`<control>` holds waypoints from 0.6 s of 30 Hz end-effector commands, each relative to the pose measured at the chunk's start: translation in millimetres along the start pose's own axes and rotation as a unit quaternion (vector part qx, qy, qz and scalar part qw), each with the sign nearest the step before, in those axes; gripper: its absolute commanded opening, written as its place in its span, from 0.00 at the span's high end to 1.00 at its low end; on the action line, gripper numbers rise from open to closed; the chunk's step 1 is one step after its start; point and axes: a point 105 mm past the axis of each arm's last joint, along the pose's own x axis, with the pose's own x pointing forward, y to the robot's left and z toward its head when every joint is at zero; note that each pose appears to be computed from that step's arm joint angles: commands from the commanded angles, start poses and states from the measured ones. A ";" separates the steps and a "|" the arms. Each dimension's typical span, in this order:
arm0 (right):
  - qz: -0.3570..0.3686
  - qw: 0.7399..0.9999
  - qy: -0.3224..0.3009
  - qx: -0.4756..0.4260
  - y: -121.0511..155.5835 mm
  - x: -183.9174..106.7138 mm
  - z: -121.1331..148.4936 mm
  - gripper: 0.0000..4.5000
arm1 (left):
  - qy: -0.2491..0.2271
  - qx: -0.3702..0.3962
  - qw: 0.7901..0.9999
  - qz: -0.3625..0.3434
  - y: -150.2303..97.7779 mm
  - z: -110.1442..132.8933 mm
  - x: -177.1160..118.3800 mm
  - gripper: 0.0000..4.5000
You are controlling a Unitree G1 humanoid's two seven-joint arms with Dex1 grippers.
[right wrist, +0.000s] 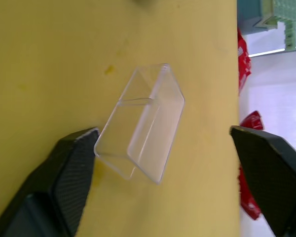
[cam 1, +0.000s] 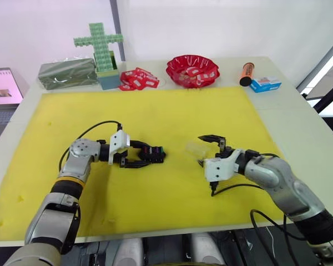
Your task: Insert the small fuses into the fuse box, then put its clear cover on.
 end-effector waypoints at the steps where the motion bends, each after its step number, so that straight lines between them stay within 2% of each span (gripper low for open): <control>1: 0.003 0.988 -0.077 0.135 -8.0 -12.0 24.1 0.01 | 0.022 -0.014 1.000 0.017 2.9 -10.0 -9.3 0.38; 3: -0.014 0.963 -0.125 0.239 -16.8 -15.4 34.4 0.01 | 0.021 -0.014 1.000 0.018 3.0 -9.9 -9.4 0.38; 5: -0.043 0.930 -0.138 0.338 -27.6 -13.5 33.6 0.01 | 0.020 -0.015 1.000 0.017 2.9 -9.9 -9.2 0.38; 8: -0.061 0.907 -0.124 0.397 -33.2 -5.5 18.0 0.01 | 0.018 -0.015 1.000 0.016 1.5 -9.9 -7.0 0.38; 11: -0.049 0.903 -0.108 0.414 -27.8 1.2 3.1 0.01 | 0.017 -0.015 1.000 0.012 0.1 -9.2 -5.6 0.38; 15: -0.036 0.910 -0.077 0.406 -19.4 7.8 -13.7 0.01 | 0.020 -0.015 1.000 0.009 0.5 -9.2 -6.9 0.38; 18: -0.025 0.906 -0.090 0.413 -18.9 12.3 -12.9 0.01 | 0.020 -0.014 1.000 0.009 1.5 -8.5 -7.1 0.38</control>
